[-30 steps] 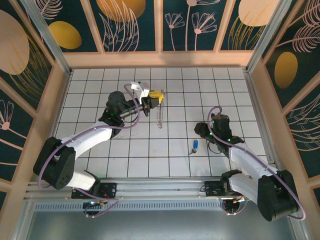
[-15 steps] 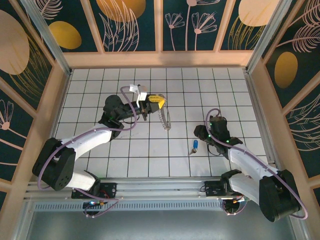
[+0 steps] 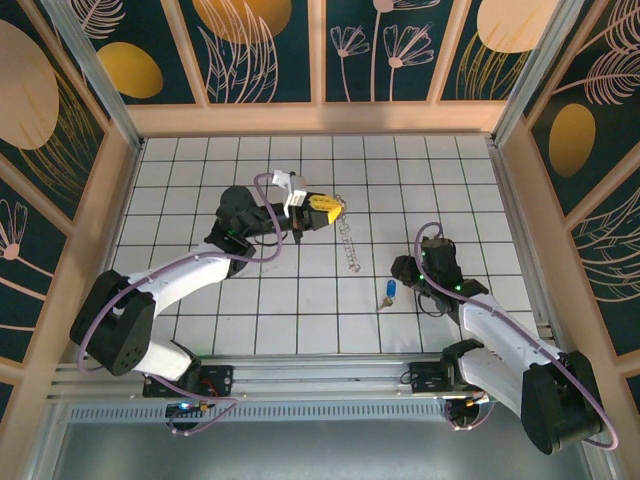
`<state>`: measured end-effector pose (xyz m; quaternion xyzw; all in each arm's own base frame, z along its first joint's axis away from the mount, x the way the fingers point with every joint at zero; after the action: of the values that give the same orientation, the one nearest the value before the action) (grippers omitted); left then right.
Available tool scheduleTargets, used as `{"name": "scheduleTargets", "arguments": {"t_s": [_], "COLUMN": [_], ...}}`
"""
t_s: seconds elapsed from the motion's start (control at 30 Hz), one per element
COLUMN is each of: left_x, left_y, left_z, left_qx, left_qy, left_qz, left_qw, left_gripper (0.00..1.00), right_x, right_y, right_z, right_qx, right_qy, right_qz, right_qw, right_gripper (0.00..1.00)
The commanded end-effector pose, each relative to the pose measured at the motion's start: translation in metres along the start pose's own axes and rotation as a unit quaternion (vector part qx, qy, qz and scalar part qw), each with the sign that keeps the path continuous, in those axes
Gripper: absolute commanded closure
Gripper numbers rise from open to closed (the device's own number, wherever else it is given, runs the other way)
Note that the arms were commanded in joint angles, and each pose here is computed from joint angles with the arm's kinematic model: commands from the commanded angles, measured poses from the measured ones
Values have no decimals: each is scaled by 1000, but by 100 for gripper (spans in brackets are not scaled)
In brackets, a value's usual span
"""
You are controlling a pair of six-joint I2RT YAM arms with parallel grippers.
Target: Put the keys on the keyring
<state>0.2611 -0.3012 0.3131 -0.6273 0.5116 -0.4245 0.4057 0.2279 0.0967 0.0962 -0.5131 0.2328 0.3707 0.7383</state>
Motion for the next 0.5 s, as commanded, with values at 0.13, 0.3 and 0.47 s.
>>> {"name": "scheduleTargets", "arguments": {"t_s": [0.13,0.3,0.47], "left_x": [3,3,3], "left_y": [-10,-7,-5], "left_z": [-3,-2,1], "left_qx": [51,57,56], "left_qy": [0,-4,-9], "left_qz": [6,12,14], "left_qw": [999,998,998], "left_gripper": [100,100,100], "right_x": [-1,1,1], "right_y": [1,1,1], "right_z": [1,3,3], "right_qx": [-8,-9,-9], "right_qy": [6,2,5], "right_qz": [10,18,22], "right_qw": [1000,1000,1000], "right_gripper": [56,56,56]}}
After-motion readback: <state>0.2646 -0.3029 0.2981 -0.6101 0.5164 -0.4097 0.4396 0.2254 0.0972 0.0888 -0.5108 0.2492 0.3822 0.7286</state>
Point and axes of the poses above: each hand's point on the last joint's axis, 136 mm out from that joint toward the fingers, its own x axis out along the fingers, its own z axis along the line the jaws close on, y = z × x, the point moved 4 cm from there along -x, back along the fingers, and after that the axes turned 12 degrees about -x, right-handed, at the moved point
